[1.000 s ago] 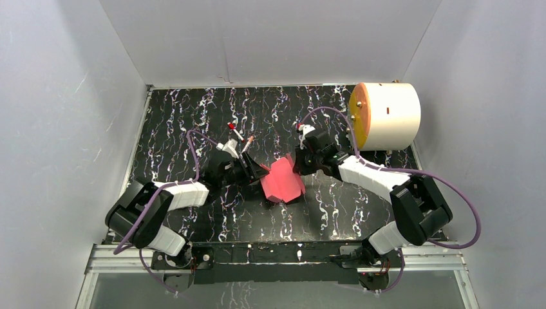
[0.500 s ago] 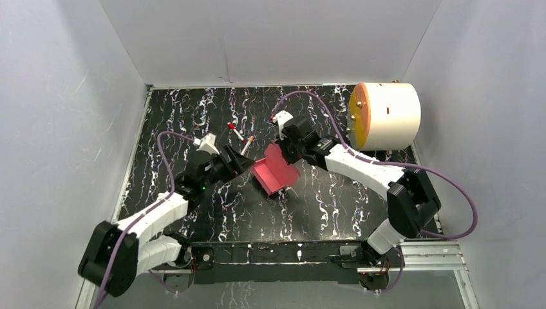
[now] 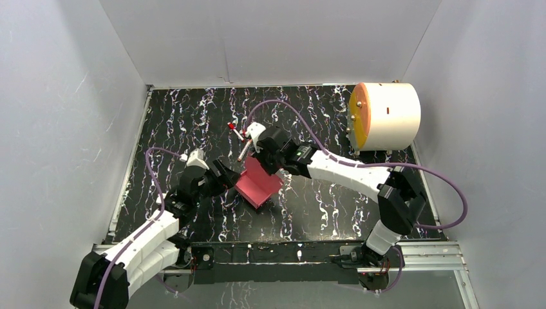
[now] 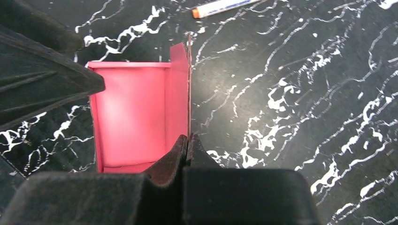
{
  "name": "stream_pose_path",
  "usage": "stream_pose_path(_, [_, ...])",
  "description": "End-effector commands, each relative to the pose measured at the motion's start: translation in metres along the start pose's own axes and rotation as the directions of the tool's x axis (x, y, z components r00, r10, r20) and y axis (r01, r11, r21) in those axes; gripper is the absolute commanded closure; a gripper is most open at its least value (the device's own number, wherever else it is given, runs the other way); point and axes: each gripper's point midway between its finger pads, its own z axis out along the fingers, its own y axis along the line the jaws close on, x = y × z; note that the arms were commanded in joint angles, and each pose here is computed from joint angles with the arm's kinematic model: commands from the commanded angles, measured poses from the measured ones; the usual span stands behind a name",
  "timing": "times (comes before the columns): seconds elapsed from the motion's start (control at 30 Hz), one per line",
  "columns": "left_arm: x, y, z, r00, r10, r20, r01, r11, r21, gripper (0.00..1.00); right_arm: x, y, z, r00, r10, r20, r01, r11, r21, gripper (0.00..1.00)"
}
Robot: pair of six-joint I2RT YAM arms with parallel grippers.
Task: Fold the paper box
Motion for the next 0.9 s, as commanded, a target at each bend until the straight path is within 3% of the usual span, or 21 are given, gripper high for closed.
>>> stream_pose_path(0.0, [-0.009,0.003,-0.006,0.999,-0.014,0.042,0.015,1.000,-0.024,0.23,-0.023,0.013,0.002,0.999,-0.026,0.041,0.026,0.999,-0.019,1.00])
stream_pose_path(0.27, [-0.016,0.009,-0.015,0.998,-0.007,0.057,0.012,0.996,-0.089,0.22,-0.051,0.034,0.009,0.995,-0.045,0.086,0.049,0.998,-0.048,1.00])
stream_pose_path(0.3, [-0.016,0.010,-0.014,0.999,-0.007,0.054,0.012,0.995,-0.094,0.22,-0.092,0.051,0.006,0.968,-0.042,0.247,0.074,0.990,-0.122,0.52])
stream_pose_path(0.33, [-0.017,0.009,-0.014,0.999,-0.005,0.051,0.010,0.995,-0.097,0.22,-0.029,0.012,0.003,0.795,-0.607,-0.007,0.605,0.793,-0.064,0.70])
stream_pose_path(0.37, [-0.014,0.013,-0.014,0.999,-0.001,0.033,0.005,0.993,-0.115,0.22,-0.024,0.007,0.001,0.742,-0.670,-0.035,0.666,0.742,-0.078,0.71])
stream_pose_path(0.67, [-0.021,0.014,-0.012,1.000,0.014,-0.003,-0.014,0.984,-0.176,0.20,-0.028,-0.009,-0.007,0.736,-0.668,-0.105,0.671,0.742,-0.018,0.61])
stream_pose_path(0.87, [-0.025,0.012,-0.005,0.997,0.030,-0.065,-0.042,0.981,-0.188,0.19,-0.045,-0.008,-0.029,0.807,-0.588,-0.044,0.590,0.806,0.040,0.50])
